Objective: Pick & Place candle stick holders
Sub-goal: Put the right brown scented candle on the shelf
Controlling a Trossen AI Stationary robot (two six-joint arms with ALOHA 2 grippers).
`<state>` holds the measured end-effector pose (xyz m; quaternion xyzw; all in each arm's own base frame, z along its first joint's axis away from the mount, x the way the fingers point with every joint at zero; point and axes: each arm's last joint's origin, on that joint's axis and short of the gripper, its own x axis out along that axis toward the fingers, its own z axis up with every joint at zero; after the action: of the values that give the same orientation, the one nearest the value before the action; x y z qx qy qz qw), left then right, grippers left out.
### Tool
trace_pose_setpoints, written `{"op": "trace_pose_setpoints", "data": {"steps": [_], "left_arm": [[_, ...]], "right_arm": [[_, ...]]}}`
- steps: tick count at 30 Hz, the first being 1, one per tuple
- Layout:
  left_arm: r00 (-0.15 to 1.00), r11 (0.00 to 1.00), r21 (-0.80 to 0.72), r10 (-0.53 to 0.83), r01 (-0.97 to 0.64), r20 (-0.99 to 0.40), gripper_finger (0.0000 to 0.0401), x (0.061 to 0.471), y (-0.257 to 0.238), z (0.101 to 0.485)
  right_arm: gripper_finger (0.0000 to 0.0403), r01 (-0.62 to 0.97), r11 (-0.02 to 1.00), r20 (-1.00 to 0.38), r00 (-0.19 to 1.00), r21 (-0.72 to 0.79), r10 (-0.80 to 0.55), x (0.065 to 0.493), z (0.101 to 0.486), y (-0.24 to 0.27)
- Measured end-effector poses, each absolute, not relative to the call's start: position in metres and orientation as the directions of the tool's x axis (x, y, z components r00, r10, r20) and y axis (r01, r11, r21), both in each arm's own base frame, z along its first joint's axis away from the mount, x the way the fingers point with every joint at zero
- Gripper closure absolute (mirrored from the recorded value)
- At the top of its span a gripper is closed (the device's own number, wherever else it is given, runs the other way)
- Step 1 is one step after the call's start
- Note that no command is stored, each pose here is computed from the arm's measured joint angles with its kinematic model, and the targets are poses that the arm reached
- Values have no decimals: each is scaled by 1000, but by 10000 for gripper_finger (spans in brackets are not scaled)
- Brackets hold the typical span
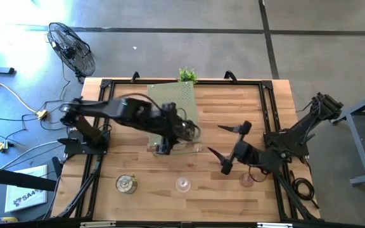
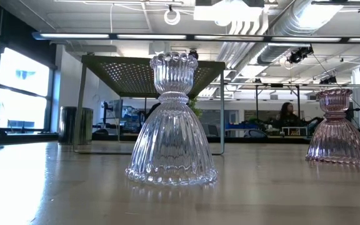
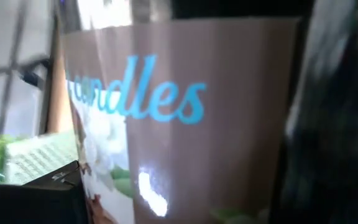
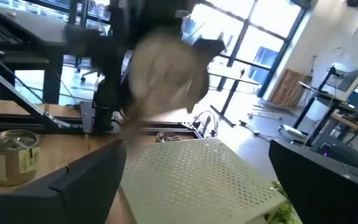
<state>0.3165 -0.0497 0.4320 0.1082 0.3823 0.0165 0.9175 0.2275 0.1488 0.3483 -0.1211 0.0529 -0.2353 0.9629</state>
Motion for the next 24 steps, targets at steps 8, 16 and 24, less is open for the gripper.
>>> {"op": "trace_pose_setpoints", "data": {"steps": [8,16,24], "left_arm": [[933,973,214,-1,84,-360,60,259,-41,503],[992,962,271,62,-30,-109,60,221,-18,542],[975,969,206,169,-138,-143,60,223,38,533]], "right_arm": [[13,497,840,-40,855,-220,-516,216,346,160],[13,468,865,-53,874,-182,-484,208,343,169],[14,450,884,-69,885,-127,-461,202,338,174]]}}
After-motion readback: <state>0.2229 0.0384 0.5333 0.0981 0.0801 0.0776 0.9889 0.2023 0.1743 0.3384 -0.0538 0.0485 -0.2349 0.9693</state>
